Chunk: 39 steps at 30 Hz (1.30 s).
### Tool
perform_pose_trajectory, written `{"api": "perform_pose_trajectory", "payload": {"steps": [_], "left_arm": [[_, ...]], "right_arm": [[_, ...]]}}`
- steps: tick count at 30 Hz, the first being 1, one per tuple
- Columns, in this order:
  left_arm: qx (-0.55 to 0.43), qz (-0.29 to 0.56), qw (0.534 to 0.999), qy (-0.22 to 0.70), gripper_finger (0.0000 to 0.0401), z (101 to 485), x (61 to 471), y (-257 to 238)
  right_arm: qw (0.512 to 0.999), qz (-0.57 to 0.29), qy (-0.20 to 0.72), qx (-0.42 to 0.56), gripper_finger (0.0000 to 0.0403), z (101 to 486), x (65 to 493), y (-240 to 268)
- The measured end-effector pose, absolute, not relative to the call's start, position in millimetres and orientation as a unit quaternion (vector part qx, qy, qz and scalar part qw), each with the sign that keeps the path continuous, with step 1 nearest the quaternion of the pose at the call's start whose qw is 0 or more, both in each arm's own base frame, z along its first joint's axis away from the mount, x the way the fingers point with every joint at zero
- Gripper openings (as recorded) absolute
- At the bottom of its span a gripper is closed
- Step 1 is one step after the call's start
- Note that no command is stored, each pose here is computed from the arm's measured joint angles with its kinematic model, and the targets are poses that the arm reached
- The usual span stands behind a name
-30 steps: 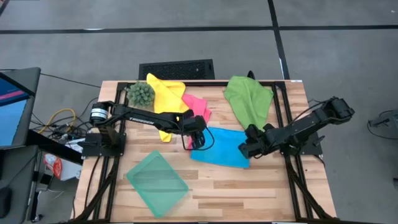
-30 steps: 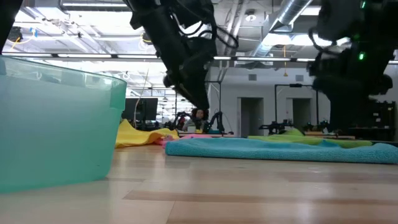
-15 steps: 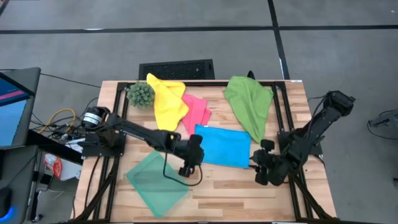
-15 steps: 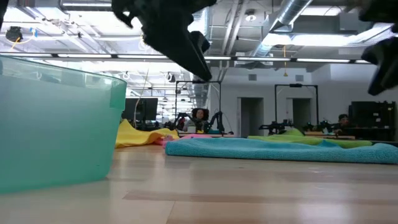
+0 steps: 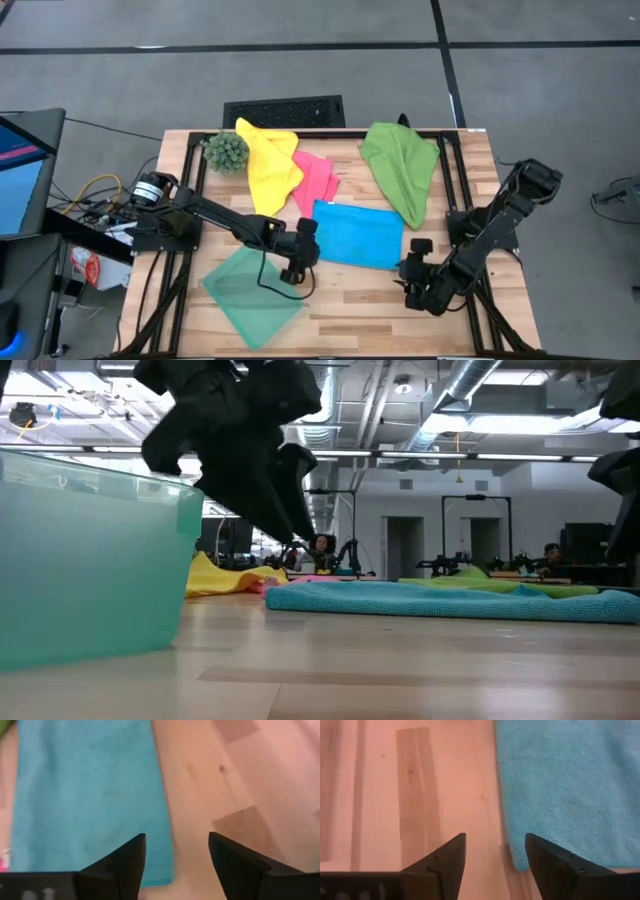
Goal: Fold microfiber towels
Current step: Fold the blue microfiber towel
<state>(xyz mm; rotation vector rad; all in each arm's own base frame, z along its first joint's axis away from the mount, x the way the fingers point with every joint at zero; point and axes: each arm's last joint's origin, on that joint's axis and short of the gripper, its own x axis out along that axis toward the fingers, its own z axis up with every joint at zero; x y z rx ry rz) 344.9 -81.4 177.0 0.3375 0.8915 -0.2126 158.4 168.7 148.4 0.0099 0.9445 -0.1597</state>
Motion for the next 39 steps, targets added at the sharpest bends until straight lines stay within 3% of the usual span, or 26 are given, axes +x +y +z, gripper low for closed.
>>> {"api": "perform_pose_trajectory", "payload": {"steps": [21,32,39], "left_arm": [[0.202,-0.122,0.865,0.443,0.0226,154,333,-69],[0.212,-0.124,0.851,0.464,0.0225,132,341,-66],[0.208,-0.111,0.849,0.473,0.0189,131,341,-65]], "right_arm": [[0.865,-0.110,0.489,-0.029,0.0229,113,162,175],[0.864,-0.123,0.489,-0.012,0.0226,113,161,174],[0.862,-0.134,0.489,0.011,0.0224,113,161,174]]}}
